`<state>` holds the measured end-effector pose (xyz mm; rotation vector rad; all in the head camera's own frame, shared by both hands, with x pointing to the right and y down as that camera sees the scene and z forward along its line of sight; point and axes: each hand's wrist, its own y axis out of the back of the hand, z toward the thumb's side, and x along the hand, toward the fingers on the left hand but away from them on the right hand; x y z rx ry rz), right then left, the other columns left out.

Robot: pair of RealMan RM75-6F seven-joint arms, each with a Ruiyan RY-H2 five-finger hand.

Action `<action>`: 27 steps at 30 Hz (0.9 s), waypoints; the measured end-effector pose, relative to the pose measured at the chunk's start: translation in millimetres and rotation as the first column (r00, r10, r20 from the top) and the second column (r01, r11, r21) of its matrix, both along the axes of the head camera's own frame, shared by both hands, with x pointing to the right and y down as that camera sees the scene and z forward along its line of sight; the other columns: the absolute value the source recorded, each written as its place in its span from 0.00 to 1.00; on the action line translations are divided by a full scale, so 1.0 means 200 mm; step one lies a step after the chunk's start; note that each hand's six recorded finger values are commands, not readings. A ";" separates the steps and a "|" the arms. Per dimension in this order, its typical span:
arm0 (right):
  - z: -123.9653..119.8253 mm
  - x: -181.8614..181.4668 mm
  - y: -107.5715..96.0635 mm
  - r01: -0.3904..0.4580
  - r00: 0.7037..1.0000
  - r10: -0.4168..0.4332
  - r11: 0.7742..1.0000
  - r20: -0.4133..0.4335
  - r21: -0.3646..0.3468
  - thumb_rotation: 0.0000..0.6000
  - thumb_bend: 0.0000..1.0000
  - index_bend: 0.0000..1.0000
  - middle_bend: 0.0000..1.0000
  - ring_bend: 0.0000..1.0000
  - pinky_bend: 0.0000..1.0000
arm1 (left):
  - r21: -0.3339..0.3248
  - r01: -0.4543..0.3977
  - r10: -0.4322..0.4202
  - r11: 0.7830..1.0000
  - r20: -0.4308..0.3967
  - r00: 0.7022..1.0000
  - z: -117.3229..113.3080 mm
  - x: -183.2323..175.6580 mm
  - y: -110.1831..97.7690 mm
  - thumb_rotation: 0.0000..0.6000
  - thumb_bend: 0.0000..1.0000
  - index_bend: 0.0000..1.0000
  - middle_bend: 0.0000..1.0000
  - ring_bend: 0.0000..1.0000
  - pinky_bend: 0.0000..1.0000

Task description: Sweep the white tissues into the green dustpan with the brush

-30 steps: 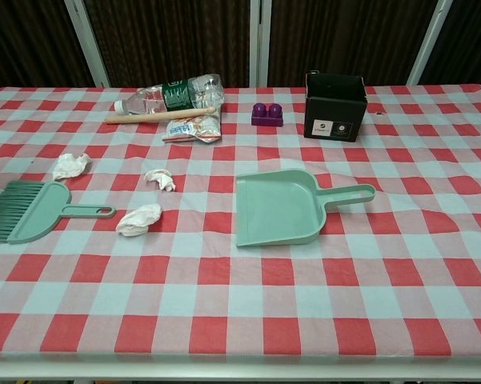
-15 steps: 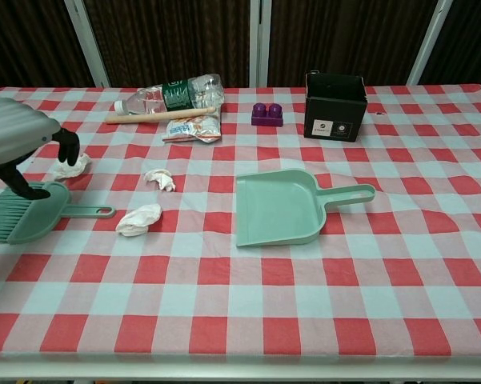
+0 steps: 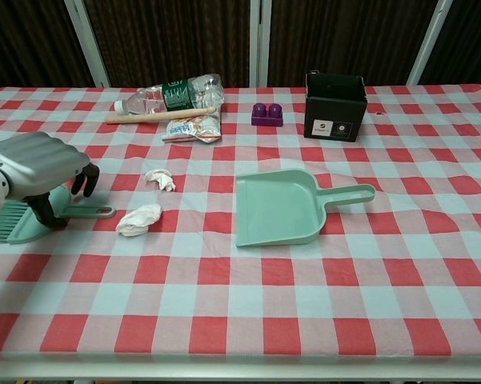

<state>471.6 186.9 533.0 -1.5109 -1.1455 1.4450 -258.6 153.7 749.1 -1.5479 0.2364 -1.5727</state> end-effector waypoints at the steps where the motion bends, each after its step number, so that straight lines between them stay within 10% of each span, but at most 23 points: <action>1: 0.00 0.00 0.00 -0.002 1.000 0.002 1.000 0.000 -0.001 1.00 0.22 0.27 0.27 0.09 0.19 | -0.003 0.002 -0.002 1.000 -0.001 1.000 0.00 0.01 0.00 1.00 0.20 0.42 0.43 0.72 0.85; 27: 0.02 0.03 0.01 -0.021 1.000 0.021 0.999 0.002 -0.025 1.00 0.22 0.27 0.27 0.09 0.19 | -0.027 0.010 -0.011 1.000 -0.046 0.999 0.04 0.03 0.00 1.00 0.39 0.52 0.51 0.75 0.85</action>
